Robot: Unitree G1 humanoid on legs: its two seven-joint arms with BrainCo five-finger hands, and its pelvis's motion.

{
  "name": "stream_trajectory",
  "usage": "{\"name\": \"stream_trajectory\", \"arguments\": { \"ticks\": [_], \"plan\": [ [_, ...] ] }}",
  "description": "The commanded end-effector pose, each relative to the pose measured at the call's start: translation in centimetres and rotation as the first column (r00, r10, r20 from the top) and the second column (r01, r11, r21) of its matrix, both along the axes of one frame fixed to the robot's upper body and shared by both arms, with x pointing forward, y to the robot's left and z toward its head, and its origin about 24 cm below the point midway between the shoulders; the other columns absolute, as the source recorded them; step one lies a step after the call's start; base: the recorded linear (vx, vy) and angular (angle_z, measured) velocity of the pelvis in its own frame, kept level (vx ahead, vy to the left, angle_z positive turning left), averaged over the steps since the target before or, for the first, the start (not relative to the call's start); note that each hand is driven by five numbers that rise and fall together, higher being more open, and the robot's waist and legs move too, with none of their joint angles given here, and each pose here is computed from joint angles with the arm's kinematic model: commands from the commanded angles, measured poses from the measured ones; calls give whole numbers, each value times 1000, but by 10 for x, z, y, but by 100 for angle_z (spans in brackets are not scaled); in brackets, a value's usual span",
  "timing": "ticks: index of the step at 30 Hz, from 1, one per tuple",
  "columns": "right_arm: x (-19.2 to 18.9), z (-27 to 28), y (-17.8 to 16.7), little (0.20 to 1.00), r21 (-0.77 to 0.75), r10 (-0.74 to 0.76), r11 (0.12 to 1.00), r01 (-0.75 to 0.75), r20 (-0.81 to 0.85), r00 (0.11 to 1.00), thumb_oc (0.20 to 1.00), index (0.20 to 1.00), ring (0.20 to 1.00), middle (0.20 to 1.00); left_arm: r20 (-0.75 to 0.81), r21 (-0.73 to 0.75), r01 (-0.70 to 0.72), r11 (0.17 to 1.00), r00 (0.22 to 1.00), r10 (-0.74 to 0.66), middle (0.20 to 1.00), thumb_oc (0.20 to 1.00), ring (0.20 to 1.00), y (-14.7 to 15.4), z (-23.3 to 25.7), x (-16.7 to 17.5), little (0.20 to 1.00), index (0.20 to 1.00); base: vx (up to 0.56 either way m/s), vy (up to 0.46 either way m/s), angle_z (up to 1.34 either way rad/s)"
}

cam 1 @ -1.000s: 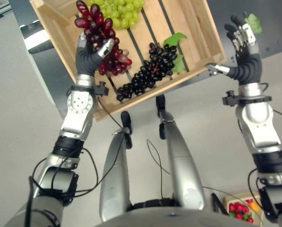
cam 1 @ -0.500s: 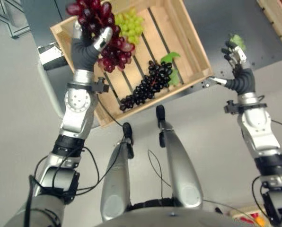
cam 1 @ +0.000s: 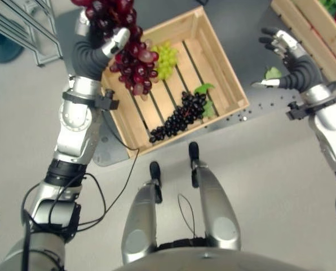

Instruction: Pick up the fruits from the basket on one side to the basket on the other side

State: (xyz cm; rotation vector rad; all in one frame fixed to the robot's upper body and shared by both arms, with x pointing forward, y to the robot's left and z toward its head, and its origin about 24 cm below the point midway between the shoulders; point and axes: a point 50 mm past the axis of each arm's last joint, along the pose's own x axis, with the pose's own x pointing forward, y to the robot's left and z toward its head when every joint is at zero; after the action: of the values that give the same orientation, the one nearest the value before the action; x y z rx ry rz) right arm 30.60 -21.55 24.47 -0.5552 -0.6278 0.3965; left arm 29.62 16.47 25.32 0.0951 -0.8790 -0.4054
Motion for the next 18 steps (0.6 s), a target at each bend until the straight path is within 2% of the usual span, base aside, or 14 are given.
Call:
{"name": "stream_trajectory", "arguments": {
  "ticks": [1,6,9,18],
  "plan": [
    [-1,8,26,1000,17,160,987,-160,2,987,1000,1000,1000,1000,38,16,97,995,994,-98,200,200,200,-9,1,-7,200,200,0,0,0],
    [5,10,59,1000,-58,284,957,-286,-46,958,1000,1000,1000,1000,-32,76,158,985,987,-156,200,200,200,-19,-14,-4,200,200,-5,5,-1],
    [6,6,67,1000,-67,318,944,-323,-78,945,1000,1000,1000,1000,-42,96,180,979,983,-177,200,200,200,-24,-16,-4,200,200,0,0,0],
    [8,-18,88,1000,78,445,895,-439,-195,874,1000,1000,1000,1000,-48,112,292,950,956,-289,200,200,200,-47,-14,-8,200,200,0,0,0]
  ]
}}
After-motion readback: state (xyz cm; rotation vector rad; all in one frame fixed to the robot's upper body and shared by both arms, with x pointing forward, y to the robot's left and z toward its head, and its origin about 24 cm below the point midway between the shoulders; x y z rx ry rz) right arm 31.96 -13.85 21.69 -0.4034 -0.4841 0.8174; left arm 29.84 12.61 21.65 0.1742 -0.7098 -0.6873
